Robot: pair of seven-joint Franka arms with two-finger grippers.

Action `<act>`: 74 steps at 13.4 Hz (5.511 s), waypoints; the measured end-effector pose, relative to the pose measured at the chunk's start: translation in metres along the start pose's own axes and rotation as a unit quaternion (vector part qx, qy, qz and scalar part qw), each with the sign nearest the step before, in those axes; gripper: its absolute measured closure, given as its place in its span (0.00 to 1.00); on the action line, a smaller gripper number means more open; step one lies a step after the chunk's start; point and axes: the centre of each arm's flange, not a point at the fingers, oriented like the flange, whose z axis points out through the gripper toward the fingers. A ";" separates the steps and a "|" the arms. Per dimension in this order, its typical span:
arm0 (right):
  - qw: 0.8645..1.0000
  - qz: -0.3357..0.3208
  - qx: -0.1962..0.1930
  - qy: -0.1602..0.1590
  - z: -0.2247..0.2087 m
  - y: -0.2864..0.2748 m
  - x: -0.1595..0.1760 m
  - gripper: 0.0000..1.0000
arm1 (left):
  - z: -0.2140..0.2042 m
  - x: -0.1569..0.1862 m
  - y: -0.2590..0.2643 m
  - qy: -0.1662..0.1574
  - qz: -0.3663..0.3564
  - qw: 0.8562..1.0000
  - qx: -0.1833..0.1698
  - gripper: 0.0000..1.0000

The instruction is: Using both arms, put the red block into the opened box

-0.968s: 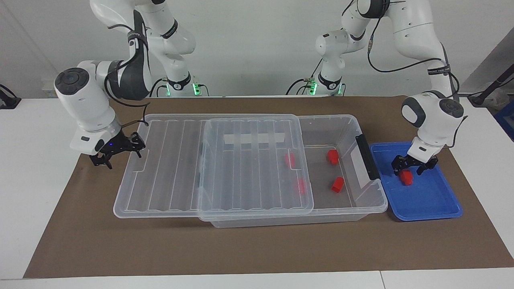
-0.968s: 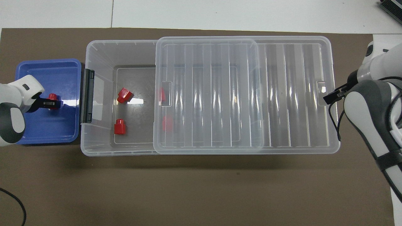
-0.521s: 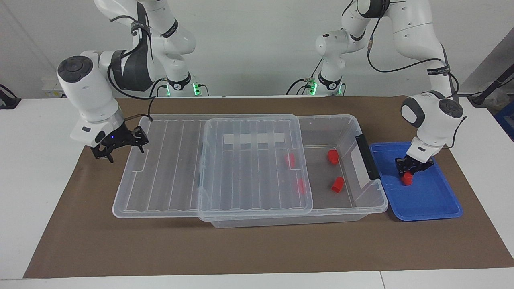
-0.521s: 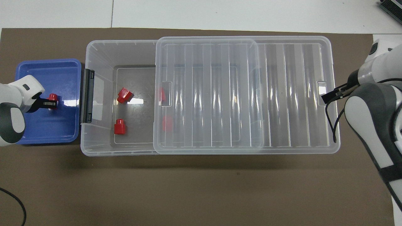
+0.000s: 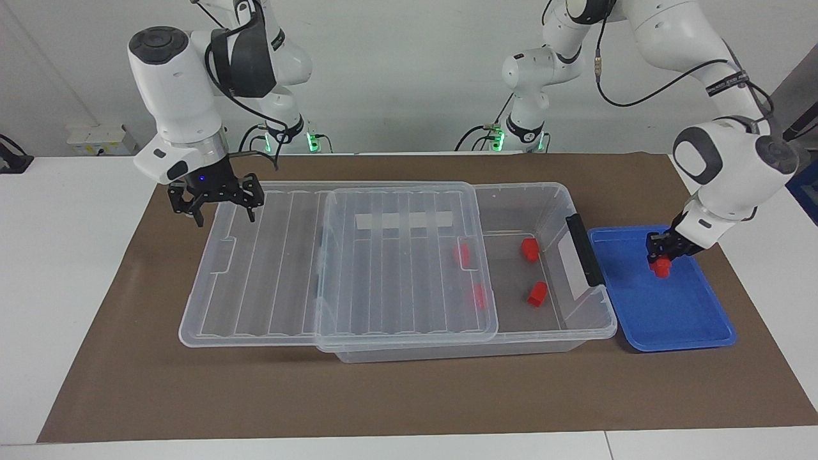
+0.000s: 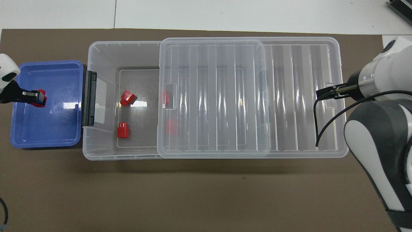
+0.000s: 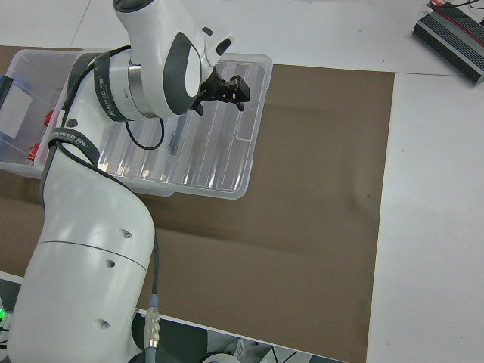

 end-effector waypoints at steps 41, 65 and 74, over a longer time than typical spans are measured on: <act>0.990 0.136 0.028 -0.011 -0.041 0.018 0.000 0.01 | 0.148 -0.060 0.333 0.071 -0.111 0.991 0.026 0.66; 0.995 0.096 0.030 0.024 0.104 0.067 0.013 0.99 | -0.082 -0.027 0.100 -0.023 -0.018 0.999 0.044 0.24; 0.998 0.012 0.049 0.027 0.092 -0.078 0.014 0.99 | -0.095 -0.034 0.057 -0.009 0.039 0.998 0.039 0.00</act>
